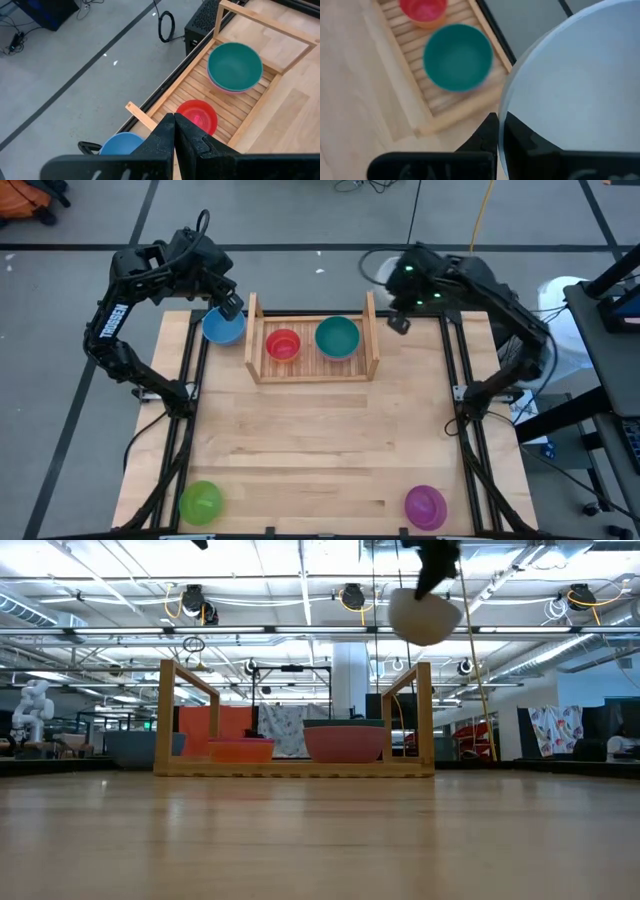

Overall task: Place and stack bowls onto a shelf
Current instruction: Stack the white bowl onto the blue bowl

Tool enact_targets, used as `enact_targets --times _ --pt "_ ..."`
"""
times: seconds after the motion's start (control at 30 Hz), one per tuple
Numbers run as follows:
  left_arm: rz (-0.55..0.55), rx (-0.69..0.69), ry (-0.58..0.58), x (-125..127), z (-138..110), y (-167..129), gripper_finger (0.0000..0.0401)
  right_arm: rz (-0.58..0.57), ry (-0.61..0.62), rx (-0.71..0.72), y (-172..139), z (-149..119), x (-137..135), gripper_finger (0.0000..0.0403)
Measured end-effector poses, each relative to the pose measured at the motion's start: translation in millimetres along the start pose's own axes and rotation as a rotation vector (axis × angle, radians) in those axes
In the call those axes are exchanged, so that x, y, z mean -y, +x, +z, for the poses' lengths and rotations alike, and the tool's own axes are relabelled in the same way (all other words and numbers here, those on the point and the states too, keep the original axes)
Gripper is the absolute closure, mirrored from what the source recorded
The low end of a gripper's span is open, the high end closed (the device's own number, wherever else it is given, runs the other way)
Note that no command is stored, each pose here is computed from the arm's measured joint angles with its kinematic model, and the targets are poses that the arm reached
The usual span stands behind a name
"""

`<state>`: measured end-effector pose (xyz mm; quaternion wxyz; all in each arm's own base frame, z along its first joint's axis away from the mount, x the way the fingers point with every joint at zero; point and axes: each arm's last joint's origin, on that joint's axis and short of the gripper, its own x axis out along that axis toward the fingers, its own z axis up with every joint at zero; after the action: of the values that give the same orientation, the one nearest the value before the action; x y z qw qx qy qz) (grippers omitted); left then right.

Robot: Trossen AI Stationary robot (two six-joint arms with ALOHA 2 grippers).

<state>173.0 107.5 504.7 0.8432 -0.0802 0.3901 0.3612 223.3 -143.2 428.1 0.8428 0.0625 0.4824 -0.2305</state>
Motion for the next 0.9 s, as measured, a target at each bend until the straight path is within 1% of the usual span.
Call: enact_targets --times 0.17,0.33,0.47,0.6,0.77,0.9 --pt "-0.002 0.000 -0.003 0 0 0 0.0393 0.034 -0.073 -0.013 21 27 -15 0.0403" --pt "-0.002 0.000 -0.002 0 0 0 0.0393 0.073 -0.155 -0.061 53 46 -36 0.0403" --pt "-0.002 0.000 0.008 0 0 0 0.0393 0.101 -0.230 -0.099 78 55 -53 0.0403" --pt "-0.002 0.000 0.009 0 0 0 0.0393 0.166 -0.259 -0.122 105 61 -65 0.0403" --pt "-0.002 0.000 0.010 0 0 0 0.0393 0.167 -0.266 -0.143 132 66 -70 0.0403" --pt "-0.002 0.000 0.011 0 0 0 0.0393 0.177 -0.273 -0.155 148 68 -72 0.0403"
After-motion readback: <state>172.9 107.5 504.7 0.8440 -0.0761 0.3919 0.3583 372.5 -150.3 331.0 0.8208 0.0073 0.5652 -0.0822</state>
